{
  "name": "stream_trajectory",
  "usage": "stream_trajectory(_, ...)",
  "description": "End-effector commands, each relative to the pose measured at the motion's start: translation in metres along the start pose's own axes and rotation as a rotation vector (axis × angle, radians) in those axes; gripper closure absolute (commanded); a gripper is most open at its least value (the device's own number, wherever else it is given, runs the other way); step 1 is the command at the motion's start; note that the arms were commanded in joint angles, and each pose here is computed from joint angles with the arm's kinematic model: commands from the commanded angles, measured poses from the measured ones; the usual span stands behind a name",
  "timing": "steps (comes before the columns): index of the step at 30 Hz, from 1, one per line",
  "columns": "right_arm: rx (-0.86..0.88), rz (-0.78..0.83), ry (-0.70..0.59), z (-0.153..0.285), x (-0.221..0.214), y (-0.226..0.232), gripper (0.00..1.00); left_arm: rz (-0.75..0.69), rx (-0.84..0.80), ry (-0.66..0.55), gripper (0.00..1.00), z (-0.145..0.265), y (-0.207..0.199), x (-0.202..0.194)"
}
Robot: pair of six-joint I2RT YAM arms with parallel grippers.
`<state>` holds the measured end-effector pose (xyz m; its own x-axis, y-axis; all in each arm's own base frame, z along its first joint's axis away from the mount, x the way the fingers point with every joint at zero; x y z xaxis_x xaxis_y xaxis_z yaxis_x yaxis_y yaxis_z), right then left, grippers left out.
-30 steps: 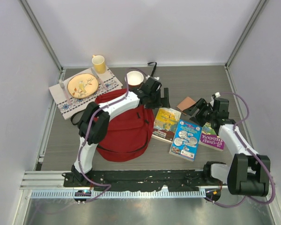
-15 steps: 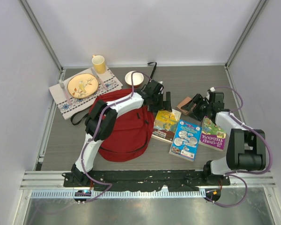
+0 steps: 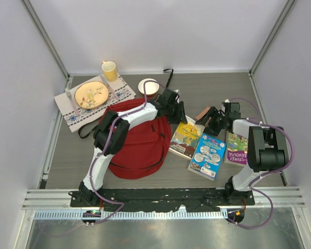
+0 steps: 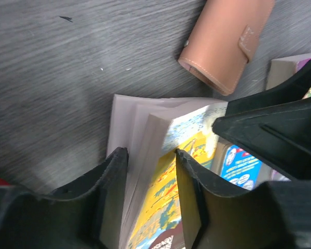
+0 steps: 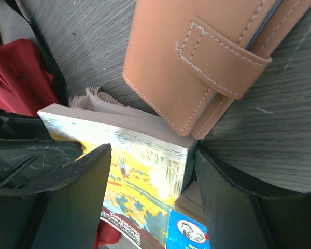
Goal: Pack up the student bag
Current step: Pick up the book from the center of the board.
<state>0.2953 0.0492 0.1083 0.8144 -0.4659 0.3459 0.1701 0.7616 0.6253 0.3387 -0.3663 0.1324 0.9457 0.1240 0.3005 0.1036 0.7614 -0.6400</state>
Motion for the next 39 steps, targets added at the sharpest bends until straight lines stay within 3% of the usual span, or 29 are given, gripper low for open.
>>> stream_trajectory(1, 0.038, 0.023, -0.025, -0.005, 0.009, 0.007, 0.3, -0.035, -0.19, -0.026, 0.61, 0.03, -0.043, 0.011)
stream_trajectory(8, 0.058, 0.014, -0.036, -0.009, 0.012, 0.008, 0.32, -0.044, -0.232, 0.022, 0.66, 0.024, -0.046, 0.009)
stream_trajectory(12, 0.067, 0.015, -0.042, -0.009, 0.014, 0.01, 0.32, -0.049, -0.252, 0.041, 1.0, 0.023, -0.046, 0.009)
stream_trajectory(15, 0.088, 0.029, -0.068, -0.002, 0.021, 0.018, 0.3, -0.063, -0.28, 0.025, 1.0, 0.031, -0.055, 0.013)
stream_trajectory(22, 0.12, 0.069, -0.231, 0.039, 0.04, 0.051, 0.11, -0.154, -0.326, -0.146, 1.0, 0.09, -0.093, 0.033)
stream_trajectory(31, 0.162, 0.114, -0.369, 0.105, 0.027, 0.069, 0.08, -0.195, -0.394, -0.319, 1.0, 0.176, -0.116, 0.031)
stream_trajectory(36, 0.311, 0.189, -0.366, 0.126, 0.01, 0.083, 0.08, -0.212, -0.458, -0.373, 1.0, 0.221, -0.123, 0.019)
stream_trajectory(39, 0.429, 0.244, -0.363, 0.142, 0.0, 0.094, 0.07, -0.205, -0.465, -0.381, 1.0, 0.226, -0.117, 0.012)
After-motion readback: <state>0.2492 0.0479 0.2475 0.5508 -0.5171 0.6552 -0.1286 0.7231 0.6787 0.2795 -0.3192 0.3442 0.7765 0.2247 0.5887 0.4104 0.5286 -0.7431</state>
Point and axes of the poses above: each gripper's point midway between its finger pads, its own z axis back along the fingers, its own y axis along the line the jaws close on, x = y × z, the point moved 10 cm from there along z, back along the fingers, and after that the axes turned 8 degrees about z, right-handed, at the moved point
